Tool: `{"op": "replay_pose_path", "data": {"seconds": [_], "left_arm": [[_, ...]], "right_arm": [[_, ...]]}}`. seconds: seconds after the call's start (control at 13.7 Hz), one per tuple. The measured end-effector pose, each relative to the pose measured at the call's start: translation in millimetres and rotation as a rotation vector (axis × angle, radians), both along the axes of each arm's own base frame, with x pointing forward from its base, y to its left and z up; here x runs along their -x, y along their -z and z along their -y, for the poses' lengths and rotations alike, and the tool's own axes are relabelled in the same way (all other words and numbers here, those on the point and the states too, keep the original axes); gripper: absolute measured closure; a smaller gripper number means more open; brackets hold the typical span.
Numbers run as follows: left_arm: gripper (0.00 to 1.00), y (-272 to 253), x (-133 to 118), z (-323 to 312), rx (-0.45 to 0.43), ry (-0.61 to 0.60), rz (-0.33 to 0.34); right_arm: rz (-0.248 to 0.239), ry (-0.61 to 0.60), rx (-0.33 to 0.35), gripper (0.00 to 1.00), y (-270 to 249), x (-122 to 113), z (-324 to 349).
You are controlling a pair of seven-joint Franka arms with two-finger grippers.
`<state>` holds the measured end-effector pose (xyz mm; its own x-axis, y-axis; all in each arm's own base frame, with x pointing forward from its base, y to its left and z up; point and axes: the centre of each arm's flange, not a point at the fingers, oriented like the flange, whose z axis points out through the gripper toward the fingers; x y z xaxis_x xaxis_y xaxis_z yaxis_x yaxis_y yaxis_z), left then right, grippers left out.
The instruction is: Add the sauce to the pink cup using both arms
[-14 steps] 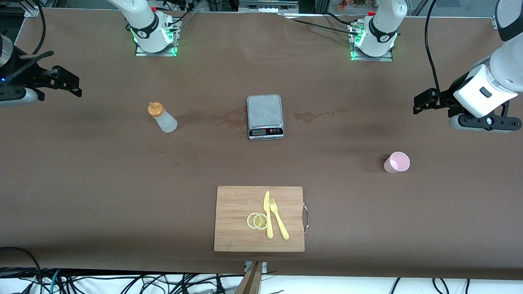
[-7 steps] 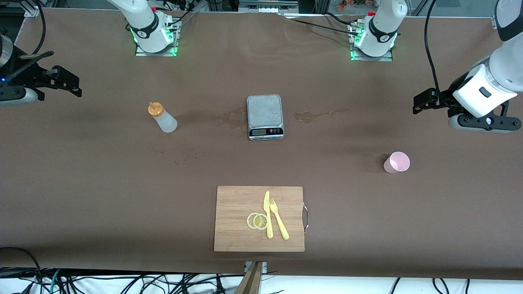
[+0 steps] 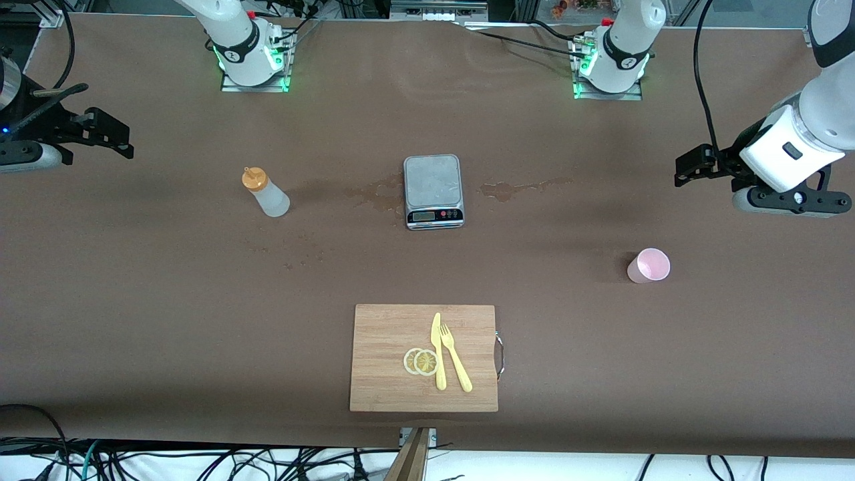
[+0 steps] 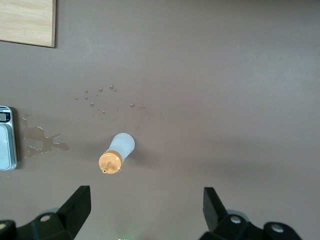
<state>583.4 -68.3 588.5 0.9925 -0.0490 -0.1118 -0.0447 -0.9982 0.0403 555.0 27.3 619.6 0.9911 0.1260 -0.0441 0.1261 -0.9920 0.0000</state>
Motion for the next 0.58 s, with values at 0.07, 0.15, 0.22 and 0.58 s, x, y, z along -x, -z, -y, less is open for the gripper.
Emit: {"op": "replay_pose_path", "data": {"seconds": [0.07,0.15,0.22,0.58], "left_arm": [[0.0,0.2,0.0,1.0,0.0,0.002,0.0],[0.0,0.4,0.1,2.0,0.0,0.003,-0.001],[0.0,0.8,-0.1,2.5,0.0,0.004,-0.001],[0.0,6.9,-2.8,2.5,0.0,0.004,-0.011]], "right_arm": [[0.0,0.0,0.0,0.0,0.0,0.0,0.0],[0.0,0.0,0.0,0.0,0.0,0.0,0.0],[0.0,0.0,0.0,0.0,0.0,0.0,0.0],[0.0,0.0,0.0,0.0,0.0,0.0,0.0]]}}
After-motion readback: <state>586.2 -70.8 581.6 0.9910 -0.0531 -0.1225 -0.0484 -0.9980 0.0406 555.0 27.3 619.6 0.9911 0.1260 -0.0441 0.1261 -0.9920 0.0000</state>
